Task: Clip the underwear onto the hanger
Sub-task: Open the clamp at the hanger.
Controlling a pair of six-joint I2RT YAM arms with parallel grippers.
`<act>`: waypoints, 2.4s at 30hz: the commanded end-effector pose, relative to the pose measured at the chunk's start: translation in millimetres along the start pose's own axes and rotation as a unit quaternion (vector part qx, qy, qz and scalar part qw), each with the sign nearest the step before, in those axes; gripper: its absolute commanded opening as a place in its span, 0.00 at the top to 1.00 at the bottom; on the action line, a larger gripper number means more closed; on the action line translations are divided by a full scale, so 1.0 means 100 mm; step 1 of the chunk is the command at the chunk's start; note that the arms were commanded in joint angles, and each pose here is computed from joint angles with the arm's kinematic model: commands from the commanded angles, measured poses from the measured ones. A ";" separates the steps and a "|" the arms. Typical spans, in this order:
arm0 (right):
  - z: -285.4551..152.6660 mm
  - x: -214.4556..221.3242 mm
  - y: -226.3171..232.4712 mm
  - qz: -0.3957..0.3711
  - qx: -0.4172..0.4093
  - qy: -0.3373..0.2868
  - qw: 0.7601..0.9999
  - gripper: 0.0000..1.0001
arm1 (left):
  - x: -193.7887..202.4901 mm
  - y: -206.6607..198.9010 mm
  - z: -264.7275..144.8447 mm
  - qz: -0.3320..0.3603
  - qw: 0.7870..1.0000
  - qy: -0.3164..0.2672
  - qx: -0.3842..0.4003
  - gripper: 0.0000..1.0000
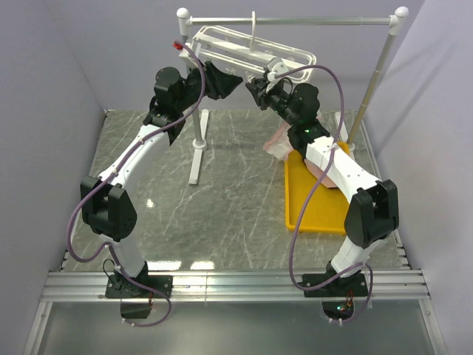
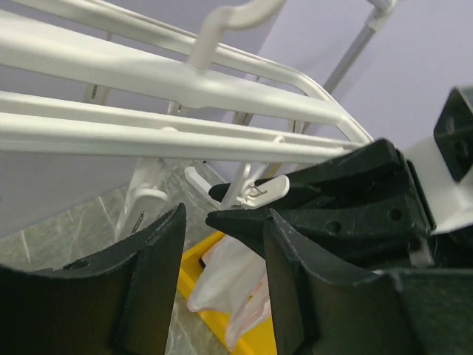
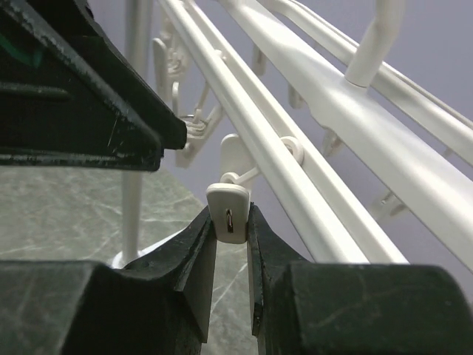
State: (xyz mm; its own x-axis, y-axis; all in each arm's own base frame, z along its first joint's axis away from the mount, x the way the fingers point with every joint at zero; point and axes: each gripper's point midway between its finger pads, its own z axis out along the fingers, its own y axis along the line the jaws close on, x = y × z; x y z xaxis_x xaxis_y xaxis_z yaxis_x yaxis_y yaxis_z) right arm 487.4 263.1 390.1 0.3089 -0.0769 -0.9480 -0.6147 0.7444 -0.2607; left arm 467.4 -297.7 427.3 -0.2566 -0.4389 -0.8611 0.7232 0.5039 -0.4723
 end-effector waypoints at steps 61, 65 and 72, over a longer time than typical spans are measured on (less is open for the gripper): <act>-0.25 -0.76 0.02 0.034 -0.065 0.001 0.997 1.00 | 0.11 -0.27 0.42 0.033 0.998 0.020 0.059 0.90; -0.24 -0.78 -0.02 0.033 -0.055 -0.001 0.998 0.90 | 0.07 -0.27 0.42 0.021 0.998 0.018 0.059 1.00; -0.21 -0.73 -0.06 0.021 -0.043 -0.006 0.999 0.63 | 0.02 -0.35 0.40 -0.005 0.997 0.016 0.070 1.00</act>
State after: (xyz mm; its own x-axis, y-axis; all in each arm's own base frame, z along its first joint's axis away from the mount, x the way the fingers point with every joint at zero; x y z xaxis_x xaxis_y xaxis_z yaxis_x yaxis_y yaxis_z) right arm 473.9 251.8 391.3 0.1229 -0.1042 -0.9869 -0.7054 0.6904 -0.1607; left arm 467.8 -347.7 437.2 -0.2707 -0.3954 -0.8777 0.8018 0.4120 -0.4328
